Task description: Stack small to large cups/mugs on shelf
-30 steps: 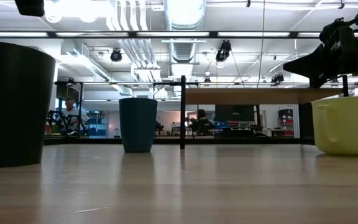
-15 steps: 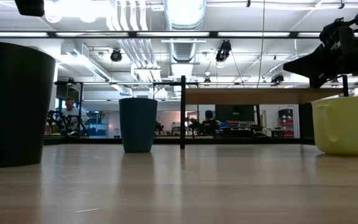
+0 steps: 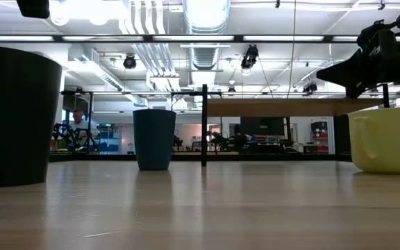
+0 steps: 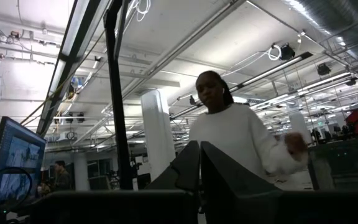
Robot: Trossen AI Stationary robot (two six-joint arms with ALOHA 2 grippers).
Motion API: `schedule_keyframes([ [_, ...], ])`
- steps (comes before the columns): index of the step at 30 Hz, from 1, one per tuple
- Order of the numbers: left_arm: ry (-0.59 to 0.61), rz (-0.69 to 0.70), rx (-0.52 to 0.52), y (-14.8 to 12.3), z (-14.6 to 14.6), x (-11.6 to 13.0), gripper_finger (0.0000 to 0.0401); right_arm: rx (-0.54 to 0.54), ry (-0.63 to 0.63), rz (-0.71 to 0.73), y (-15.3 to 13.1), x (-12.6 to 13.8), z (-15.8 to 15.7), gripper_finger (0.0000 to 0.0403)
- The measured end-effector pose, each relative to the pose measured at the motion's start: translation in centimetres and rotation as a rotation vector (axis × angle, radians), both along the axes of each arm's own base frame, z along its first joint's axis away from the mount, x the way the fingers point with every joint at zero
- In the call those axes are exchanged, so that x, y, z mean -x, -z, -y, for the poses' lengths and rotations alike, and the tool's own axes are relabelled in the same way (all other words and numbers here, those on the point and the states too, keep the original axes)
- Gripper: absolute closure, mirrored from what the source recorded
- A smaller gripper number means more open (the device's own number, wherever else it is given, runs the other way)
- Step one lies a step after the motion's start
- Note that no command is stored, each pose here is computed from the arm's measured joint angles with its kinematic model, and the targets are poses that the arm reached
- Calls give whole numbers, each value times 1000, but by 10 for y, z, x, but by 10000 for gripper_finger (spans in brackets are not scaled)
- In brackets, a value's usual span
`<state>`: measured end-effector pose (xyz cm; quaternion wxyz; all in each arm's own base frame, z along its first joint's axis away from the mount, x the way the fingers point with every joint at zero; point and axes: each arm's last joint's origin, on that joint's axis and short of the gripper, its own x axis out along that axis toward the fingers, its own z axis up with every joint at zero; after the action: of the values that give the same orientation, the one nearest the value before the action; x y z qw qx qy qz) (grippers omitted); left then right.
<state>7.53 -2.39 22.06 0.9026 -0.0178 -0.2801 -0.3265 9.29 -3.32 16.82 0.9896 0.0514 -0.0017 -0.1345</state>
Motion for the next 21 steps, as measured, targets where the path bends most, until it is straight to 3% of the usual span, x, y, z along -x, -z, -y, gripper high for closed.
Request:
schedule_keyframes([
  [12, 0, 0, 0, 0, 0, 0, 400, 1, 0, -1, 0, 0, 0, 394],
  [18, -28, 31, -34, 0, 0, 0, 400, -164, 4, 119, -8, 1, 0, 394],
  [21, -70, 63, -77, 1, 0, -1, 400, -176, -33, 166, -18, 2, -2, 394],
])
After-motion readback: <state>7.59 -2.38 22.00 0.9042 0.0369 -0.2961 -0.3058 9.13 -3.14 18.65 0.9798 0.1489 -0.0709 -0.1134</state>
